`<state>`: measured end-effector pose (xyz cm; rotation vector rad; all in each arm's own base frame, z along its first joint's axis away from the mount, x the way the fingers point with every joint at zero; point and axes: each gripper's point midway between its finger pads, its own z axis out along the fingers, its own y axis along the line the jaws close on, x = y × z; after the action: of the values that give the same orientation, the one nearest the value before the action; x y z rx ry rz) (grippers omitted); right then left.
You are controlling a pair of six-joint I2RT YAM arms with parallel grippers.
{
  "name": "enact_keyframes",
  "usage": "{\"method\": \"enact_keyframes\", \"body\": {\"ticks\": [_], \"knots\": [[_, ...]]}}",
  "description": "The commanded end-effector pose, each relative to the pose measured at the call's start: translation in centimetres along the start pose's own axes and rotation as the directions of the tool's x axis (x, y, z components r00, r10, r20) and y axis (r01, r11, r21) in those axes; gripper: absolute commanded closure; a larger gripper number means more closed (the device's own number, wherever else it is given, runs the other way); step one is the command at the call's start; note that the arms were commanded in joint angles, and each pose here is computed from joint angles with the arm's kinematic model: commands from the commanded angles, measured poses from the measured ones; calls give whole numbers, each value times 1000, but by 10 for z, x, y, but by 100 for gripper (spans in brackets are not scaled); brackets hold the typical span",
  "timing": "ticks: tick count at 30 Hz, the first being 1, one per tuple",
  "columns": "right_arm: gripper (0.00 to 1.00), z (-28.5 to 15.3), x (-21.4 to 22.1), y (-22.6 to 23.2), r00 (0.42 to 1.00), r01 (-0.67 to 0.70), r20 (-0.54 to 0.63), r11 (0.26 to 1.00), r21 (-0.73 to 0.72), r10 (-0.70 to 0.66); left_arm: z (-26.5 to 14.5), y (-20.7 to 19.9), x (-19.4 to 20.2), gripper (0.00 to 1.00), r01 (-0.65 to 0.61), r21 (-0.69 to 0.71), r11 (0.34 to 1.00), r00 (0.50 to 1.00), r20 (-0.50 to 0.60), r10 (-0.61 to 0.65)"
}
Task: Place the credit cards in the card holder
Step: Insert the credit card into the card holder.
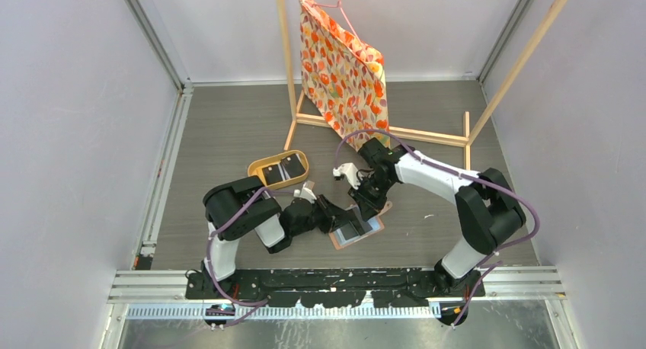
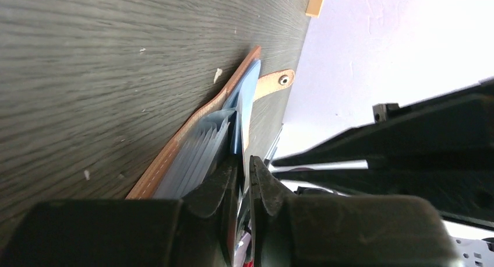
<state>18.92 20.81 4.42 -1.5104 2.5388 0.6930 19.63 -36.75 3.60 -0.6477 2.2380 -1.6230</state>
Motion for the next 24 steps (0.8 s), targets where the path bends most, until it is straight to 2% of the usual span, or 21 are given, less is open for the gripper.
{"method": "enact_keyframes", "body": {"ticks": [1, 4, 8, 11, 17, 24], "knots": [[89, -27, -26, 44, 983, 124, 158, 979, -159, -98, -4, 56, 2, 85, -54, -178, 983, 998, -21, 51], [87, -27, -24, 68, 964, 222, 193, 952, -212, -182, -5, 57, 2, 84, -52, -180, 982, 999, -21, 49], [85, -7, -19, 73, 926, 358, 181, 924, -136, -332, -5, 56, 2, 84, -52, -177, 983, 999, -21, 49], [87, 6, -22, 71, 897, 421, 181, 904, -70, -404, -5, 56, 2, 83, -52, -175, 983, 999, -23, 49], [91, 16, -39, 54, 877, 434, 164, 891, 131, -451, -5, 58, 3, 83, -46, -178, 983, 999, -30, 41], [91, 22, -38, 41, 887, 420, 118, 887, 191, -446, -5, 56, 4, 82, -45, -171, 984, 999, -33, 39]]}}
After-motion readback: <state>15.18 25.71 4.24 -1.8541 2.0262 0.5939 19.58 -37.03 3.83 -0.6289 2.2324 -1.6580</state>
